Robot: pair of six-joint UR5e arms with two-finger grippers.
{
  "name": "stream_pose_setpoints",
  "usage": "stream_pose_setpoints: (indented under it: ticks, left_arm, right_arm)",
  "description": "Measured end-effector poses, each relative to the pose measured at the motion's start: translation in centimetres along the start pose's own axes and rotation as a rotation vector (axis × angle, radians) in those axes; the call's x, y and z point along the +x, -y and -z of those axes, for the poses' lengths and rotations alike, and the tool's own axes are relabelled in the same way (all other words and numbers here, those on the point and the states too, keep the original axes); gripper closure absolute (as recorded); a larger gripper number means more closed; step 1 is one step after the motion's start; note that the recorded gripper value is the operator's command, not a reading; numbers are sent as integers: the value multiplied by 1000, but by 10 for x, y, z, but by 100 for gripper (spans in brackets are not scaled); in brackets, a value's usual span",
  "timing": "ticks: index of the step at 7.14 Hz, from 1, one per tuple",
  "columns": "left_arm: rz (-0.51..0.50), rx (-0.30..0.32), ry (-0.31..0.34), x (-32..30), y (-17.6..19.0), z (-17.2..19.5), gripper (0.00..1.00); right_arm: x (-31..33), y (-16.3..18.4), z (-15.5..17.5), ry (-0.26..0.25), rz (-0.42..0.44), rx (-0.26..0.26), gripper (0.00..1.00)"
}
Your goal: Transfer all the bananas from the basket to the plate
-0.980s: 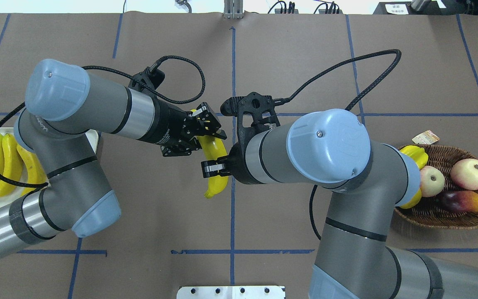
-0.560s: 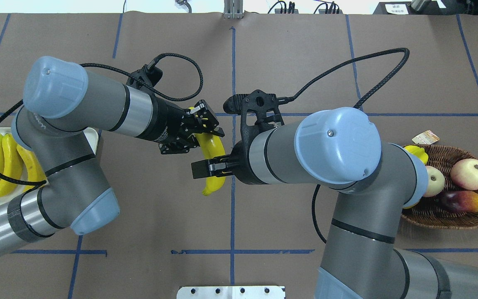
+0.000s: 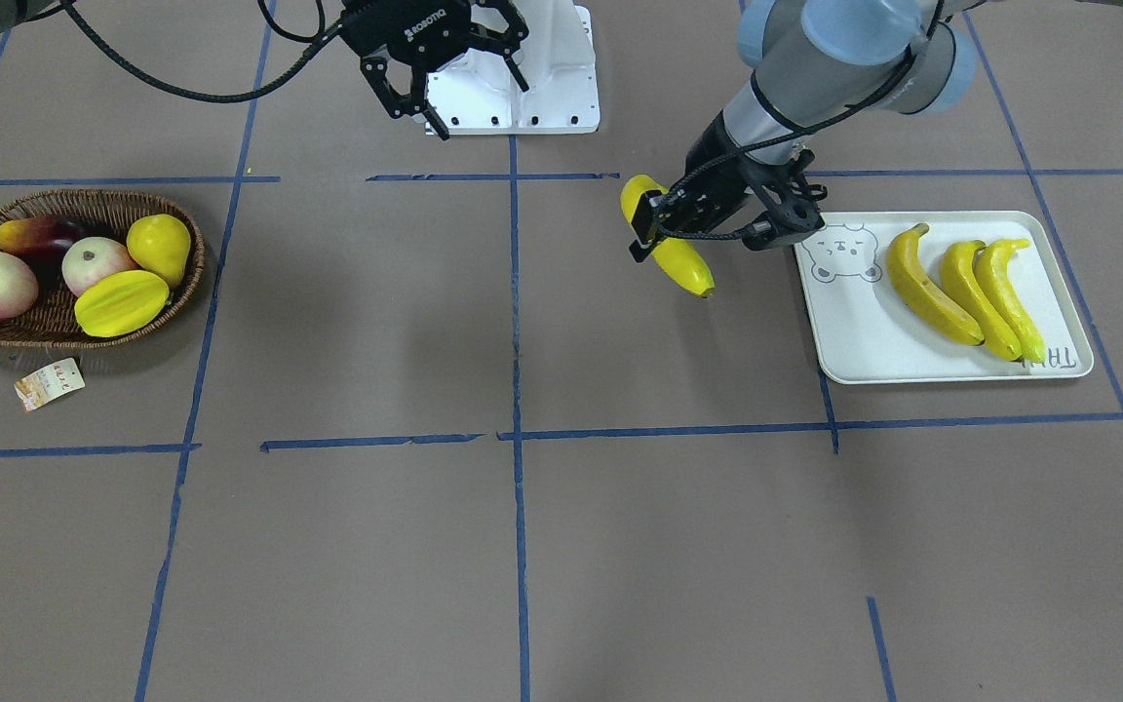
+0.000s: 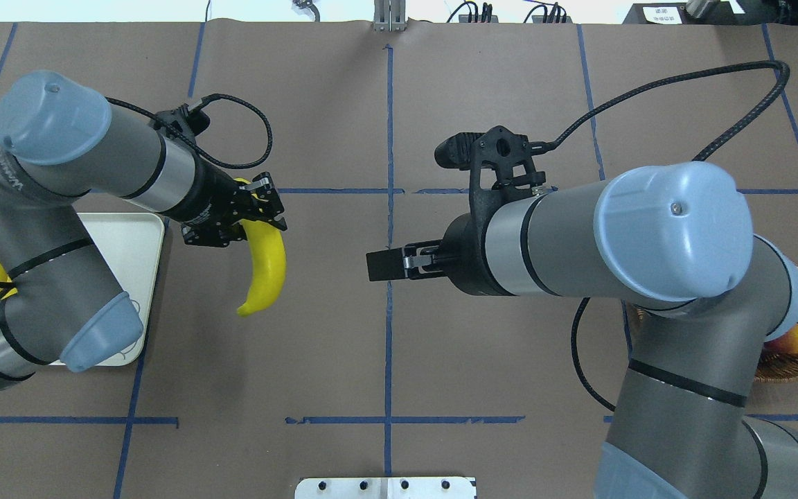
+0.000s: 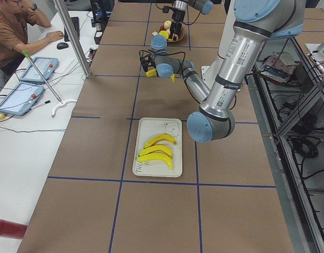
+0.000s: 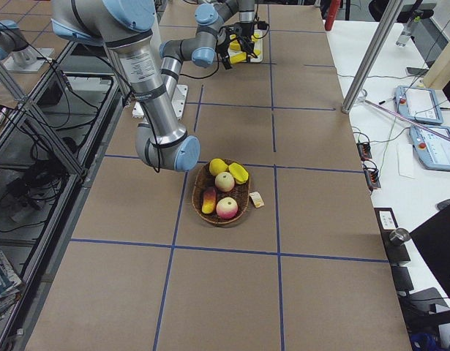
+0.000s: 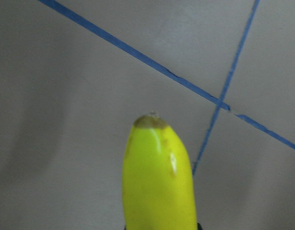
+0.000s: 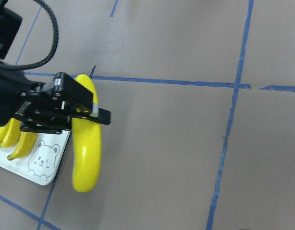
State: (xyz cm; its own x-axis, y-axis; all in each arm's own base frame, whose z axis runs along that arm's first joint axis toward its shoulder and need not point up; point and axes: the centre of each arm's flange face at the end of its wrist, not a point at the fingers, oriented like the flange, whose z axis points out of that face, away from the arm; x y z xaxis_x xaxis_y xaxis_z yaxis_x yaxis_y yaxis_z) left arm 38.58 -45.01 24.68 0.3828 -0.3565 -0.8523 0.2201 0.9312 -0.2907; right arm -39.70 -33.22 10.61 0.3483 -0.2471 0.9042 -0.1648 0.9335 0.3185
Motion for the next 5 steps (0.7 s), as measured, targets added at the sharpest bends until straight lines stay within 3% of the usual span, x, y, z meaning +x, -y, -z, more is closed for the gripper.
stream_pose_setpoints:
  ticks: [3,4,5]
  left_arm:
    - [-125,49,295,-96,42,-6,100]
    - [-143,47,354,-127,52,-11,100]
    - [-142,52,401,-153,63,-15,91]
  right_arm:
    - [31,10,1,-55,-21,18,0]
    - [35,12,2,-61,-24,20,0]
    - [40,15,4,-66,-29,21,0]
